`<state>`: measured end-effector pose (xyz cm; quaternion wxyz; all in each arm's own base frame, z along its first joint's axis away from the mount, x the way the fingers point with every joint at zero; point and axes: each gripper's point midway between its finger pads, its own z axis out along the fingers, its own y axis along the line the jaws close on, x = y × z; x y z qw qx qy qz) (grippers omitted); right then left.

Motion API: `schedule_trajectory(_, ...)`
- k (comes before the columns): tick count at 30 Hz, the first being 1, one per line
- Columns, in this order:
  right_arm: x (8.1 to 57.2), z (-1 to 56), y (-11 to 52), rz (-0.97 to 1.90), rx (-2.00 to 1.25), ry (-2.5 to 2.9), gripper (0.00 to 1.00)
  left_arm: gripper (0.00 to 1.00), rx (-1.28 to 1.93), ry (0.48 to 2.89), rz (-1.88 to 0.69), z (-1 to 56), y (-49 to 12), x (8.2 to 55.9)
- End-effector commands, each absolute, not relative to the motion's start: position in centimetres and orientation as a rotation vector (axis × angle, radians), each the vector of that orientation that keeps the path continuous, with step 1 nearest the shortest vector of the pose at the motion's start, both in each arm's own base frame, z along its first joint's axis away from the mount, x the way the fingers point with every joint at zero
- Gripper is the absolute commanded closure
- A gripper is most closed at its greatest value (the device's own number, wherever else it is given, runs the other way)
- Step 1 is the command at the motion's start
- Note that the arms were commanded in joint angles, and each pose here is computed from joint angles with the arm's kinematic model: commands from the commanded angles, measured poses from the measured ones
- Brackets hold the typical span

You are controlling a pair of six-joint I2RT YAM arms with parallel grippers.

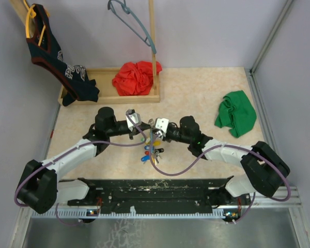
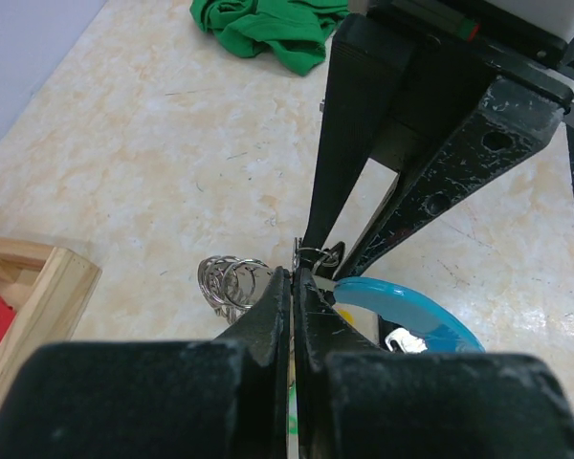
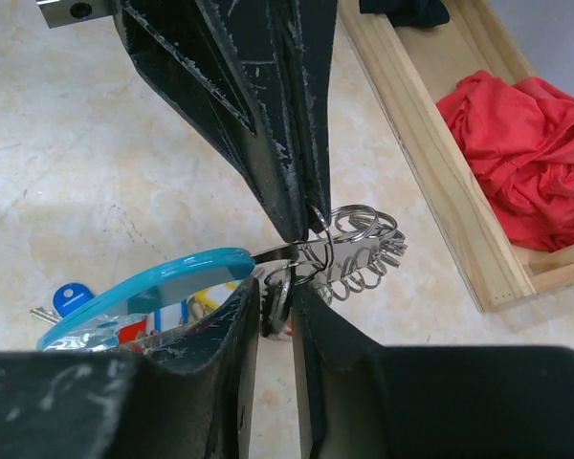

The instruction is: Put the keys on the keyring

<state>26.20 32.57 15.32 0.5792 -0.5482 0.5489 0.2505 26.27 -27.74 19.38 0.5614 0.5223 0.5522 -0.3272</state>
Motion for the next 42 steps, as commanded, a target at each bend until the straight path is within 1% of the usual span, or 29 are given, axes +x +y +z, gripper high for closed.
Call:
schedule_trajectory(1, 26.4, 19.9, 33.2, 0.591, -1.250, 1.159, 0.88, 1.00, 1.220, 1.211, -0.782, 21.2, -28.0, 26.2)
schedule_trajectory(3, 26.4, 20.0, 32.9, 0.573, -1.259, 1.167, 1.00, 1.00, 1.214, 1.214, -0.770, 21.1, -27.8, 26.3)
schedule_trajectory(6, 26.9, 20.3, 32.1, 0.508, -1.282, 1.192, 1.00, 1.00, 1.215, 1.216, -0.760, 20.6, -27.5, 26.3)
schedule_trajectory(7, 27.0, 20.5, 31.7, 0.482, -1.297, 1.202, 1.00, 0.98, 1.217, 1.219, -0.758, 20.4, -27.4, 26.3)
schedule_trajectory(8, 27.2, 20.7, 31.5, 0.459, -1.314, 1.208, 1.00, 0.90, 1.220, 1.223, -0.758, 20.2, -27.4, 26.4)
schedule_trajectory(10, 27.3, 21.3, 31.2, 0.422, -1.345, 1.207, 1.00, 0.80, 1.230, 1.218, -0.767, 20.0, -27.4, 26.3)
schedule_trajectory(12, 27.3, 21.8, 31.0, 0.404, -1.375, 1.210, 1.00, 0.73, 1.242, 1.206, -0.778, 20.0, -27.5, 26.1)
schedule_trajectory(15, 27.3, 22.4, 31.0, 0.398, -1.414, 1.210, 1.00, 0.67, 1.258, 1.191, -0.789, 20.0, -27.6, 25.9)
schedule_trajectory(20, 27.0, 22.6, 31.2, 0.407, -1.452, 1.215, 1.00, 0.62, 1.271, 1.179, -0.820, 20.1, -27.9, 25.6)
schedule_trajectory(27, 27.4, 23.1, 31.3, 0.369, -1.444, 1.253, 1.00, 0.59, 1.238, 1.202, -0.900, 20.4, -28.5, 25.4)
schedule_trajectory(36, 27.7, 23.1, 31.4, 0.325, -1.427, 1.324, 1.00, 0.58, 1.180, 1.246, -0.989, 20.7, -29.8, 24.8)
schedule_trajectory(42, 27.6, 23.3, 31.7, 0.315, -1.424, 1.331, 1.00, 0.57, 1.101, 1.294, -0.992, 20.7, -30.1, 25.5)
